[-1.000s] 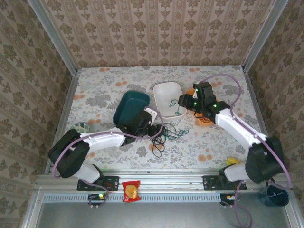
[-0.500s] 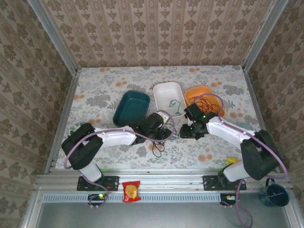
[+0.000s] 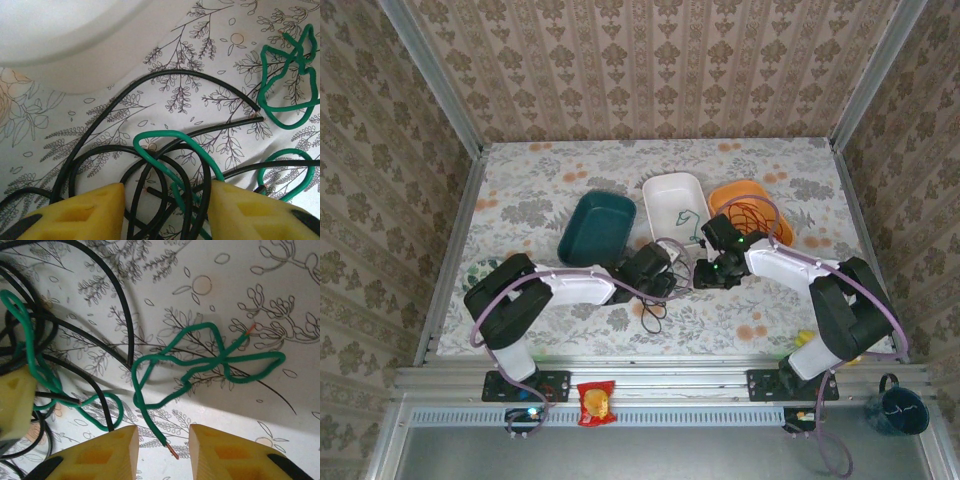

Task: Untangle the cables

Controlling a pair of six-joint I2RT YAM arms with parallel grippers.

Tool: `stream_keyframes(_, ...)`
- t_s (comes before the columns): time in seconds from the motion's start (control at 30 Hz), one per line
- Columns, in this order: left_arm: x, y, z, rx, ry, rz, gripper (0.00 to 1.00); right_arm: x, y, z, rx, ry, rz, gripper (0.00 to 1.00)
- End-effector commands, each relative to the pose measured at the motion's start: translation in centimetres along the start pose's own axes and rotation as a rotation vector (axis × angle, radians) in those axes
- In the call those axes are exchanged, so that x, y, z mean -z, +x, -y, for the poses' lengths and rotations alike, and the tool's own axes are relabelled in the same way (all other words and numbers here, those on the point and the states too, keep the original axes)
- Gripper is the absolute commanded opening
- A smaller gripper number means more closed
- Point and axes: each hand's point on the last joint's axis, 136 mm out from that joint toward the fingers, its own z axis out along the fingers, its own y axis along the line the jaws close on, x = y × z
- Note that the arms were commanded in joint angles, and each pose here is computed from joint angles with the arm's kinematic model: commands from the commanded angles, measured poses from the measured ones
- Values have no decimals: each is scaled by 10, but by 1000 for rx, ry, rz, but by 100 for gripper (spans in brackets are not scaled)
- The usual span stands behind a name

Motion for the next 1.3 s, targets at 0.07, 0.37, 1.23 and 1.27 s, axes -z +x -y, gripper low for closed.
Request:
stream_keyframes(0.07,-6,7,6,-18,14,-41,40,4,-19,-16,16,-47,47,33)
stream_keyframes(0.37,3,-4,3,-4,2,4,44,9,-23,-15,13,-39,66,1)
stream_keyframes(1.23,100,-95,19,-54,220,415,53,136,-73,-100,-226,-789,145,0)
stream_keyframes(1.27,100,-97,20,-56,219,422,52,136,-72,-101,-231,-797,136,0)
